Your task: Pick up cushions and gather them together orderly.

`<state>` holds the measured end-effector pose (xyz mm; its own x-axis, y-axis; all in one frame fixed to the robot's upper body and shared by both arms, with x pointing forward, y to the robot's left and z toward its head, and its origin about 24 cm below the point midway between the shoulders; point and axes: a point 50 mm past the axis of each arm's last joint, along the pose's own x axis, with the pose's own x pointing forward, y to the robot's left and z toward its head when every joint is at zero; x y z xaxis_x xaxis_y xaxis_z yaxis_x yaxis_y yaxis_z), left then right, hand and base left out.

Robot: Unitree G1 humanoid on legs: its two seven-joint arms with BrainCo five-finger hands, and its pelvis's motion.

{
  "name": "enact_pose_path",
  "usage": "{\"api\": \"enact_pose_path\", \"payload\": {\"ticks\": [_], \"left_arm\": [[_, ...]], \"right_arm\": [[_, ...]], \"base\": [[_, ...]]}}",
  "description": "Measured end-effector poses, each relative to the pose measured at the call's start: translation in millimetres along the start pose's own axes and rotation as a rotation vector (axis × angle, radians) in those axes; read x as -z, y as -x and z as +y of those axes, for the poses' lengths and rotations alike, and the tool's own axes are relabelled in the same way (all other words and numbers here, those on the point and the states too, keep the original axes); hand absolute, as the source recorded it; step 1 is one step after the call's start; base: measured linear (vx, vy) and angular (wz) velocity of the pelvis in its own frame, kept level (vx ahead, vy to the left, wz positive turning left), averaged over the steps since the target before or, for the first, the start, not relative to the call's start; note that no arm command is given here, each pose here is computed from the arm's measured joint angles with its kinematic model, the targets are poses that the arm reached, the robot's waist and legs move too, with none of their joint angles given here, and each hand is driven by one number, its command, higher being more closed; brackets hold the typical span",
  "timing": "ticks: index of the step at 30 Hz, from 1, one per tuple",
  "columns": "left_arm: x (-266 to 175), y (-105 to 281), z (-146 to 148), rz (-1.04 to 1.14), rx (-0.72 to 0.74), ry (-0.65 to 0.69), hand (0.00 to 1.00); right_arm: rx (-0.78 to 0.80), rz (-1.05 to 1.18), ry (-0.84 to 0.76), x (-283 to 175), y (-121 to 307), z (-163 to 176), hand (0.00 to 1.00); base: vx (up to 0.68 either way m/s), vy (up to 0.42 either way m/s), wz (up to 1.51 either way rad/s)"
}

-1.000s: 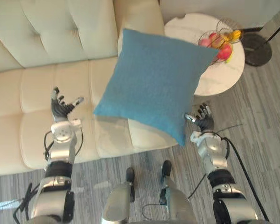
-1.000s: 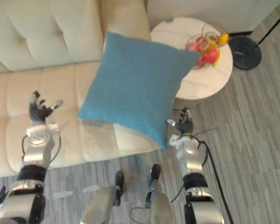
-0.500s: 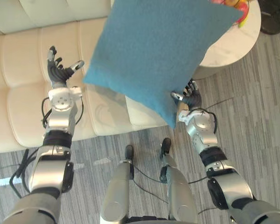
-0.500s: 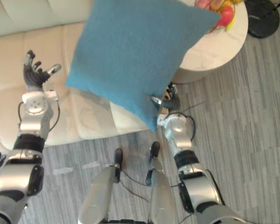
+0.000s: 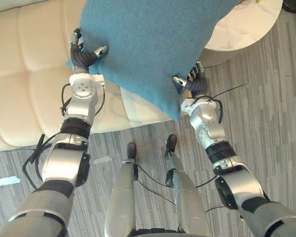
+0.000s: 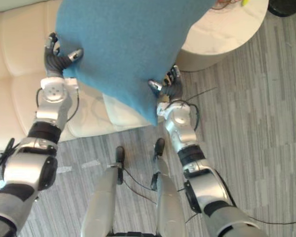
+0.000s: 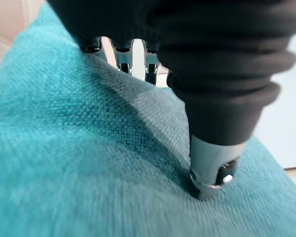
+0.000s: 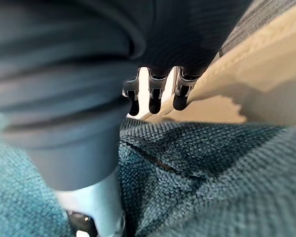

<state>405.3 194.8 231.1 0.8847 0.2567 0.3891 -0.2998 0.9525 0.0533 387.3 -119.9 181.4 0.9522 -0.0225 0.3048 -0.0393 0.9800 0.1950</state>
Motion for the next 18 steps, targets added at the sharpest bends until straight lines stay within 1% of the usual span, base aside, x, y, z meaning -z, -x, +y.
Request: {"api": "enact_pose_path", "payload": {"ticks": [4, 6, 13, 18], "left_arm": [[-6.2, 0.9, -5.4, -0.027, 0.015, 0.044, 1.0], [-5.5, 1.8, -8.0, -0.022, 0.024, 0.054, 1.0], [-12.1, 4.6, -10.2, -0.046, 0.005, 0.113, 1.0], [-6.9, 26.0, -19.3, -0.076, 0.032, 0.17, 1.0]], "right_arm": [[0.007, -0.024, -0.017, -10.2, -6.3, 3.2, 1.0], [0.021, -0.025, -0.018, -13.0, -9.5, -0.8, 1.0], [0.024, -0.039, -0.022, -18.7, -14.0, 2.1, 1.0], [0.033, -0.013, -0.015, -8.4, -8.7, -2.5, 1.0]], "base": [[-0.02, 0.027, 0.09], [-0.03, 0.049, 0.12], [-0.04, 0.005, -0.02], [0.0, 0.0, 0.0]]}}
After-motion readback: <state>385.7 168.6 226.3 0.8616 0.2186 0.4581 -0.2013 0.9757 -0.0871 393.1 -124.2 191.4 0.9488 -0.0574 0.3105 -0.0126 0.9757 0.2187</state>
